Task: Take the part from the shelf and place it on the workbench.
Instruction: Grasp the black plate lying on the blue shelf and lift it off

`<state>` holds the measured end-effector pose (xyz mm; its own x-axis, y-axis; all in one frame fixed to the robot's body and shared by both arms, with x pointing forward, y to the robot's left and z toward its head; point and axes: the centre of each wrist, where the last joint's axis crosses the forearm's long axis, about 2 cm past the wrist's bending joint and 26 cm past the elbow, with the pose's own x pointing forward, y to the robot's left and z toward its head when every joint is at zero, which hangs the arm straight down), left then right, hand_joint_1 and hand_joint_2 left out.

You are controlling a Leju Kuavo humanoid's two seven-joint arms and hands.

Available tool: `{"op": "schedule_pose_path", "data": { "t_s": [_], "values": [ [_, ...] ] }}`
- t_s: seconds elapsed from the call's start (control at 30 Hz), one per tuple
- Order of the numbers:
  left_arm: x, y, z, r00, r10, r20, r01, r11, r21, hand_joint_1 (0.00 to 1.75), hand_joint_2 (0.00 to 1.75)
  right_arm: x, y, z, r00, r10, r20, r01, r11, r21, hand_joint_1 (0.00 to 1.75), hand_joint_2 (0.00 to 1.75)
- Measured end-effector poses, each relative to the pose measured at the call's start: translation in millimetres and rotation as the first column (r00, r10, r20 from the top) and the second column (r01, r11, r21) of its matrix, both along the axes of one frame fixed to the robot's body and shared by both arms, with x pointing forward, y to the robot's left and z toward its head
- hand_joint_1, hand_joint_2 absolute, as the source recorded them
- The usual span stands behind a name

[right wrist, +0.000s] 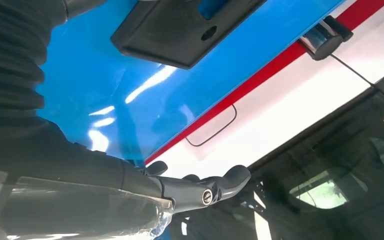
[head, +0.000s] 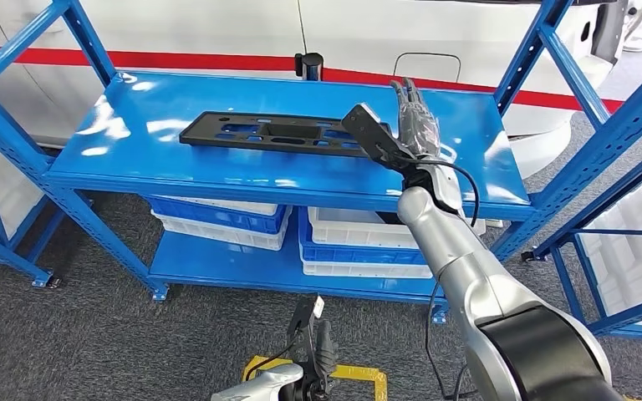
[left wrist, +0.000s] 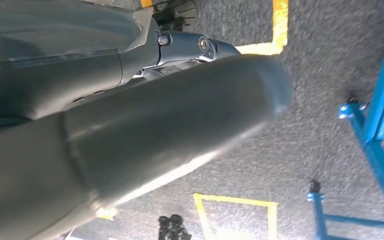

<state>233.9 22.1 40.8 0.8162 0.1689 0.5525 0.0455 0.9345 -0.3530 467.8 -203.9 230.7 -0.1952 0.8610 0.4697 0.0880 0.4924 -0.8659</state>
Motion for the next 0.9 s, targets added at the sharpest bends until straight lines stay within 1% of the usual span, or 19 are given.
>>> {"op": "schedule_pose_path", "data": {
  "t_s": [0.17, 0.33, 0.47, 0.67, 0.9],
  "values": [
    [0.2, -0.1, 0.2, 1.000, -0.003, 0.003, 0.003, 1.000, 0.000, 0.00, 0.00, -1.3, 0.7, -2.9, 1.000, 0.010, -0.004, -0.010, 1.000, -0.008, 0.00, 1.75],
    [0.3, -0.3, 0.5, 1.000, -0.007, 0.009, 0.007, 1.000, 0.003, 0.00, 0.00, -0.9, 4.1, 0.7, 1.000, 0.024, 0.008, -0.024, 1.000, -0.010, 0.00, 1.75],
    [0.3, 0.0, 0.2, 1.000, 0.000, 0.011, 0.000, 1.000, 0.009, 0.00, 0.00, -2.6, 13.9, 1.4, 0.998, 0.066, 0.008, -0.065, 0.998, -0.015, 0.00, 1.75],
    [0.8, 0.7, -0.1, 1.000, 0.008, 0.017, -0.008, 1.000, 0.013, 0.00, 0.00, -8.2, 37.8, 0.9, 0.990, 0.138, 0.009, -0.138, 0.990, -0.034, 0.00, 1.75],
    [0.9, 0.7, 0.0, 1.000, 0.012, 0.021, -0.012, 1.000, 0.014, 0.00, 0.00, -10.4, 44.5, -0.4, 0.987, 0.159, 0.006, -0.158, 0.986, -0.043, 0.00, 1.75]
  ]
}}
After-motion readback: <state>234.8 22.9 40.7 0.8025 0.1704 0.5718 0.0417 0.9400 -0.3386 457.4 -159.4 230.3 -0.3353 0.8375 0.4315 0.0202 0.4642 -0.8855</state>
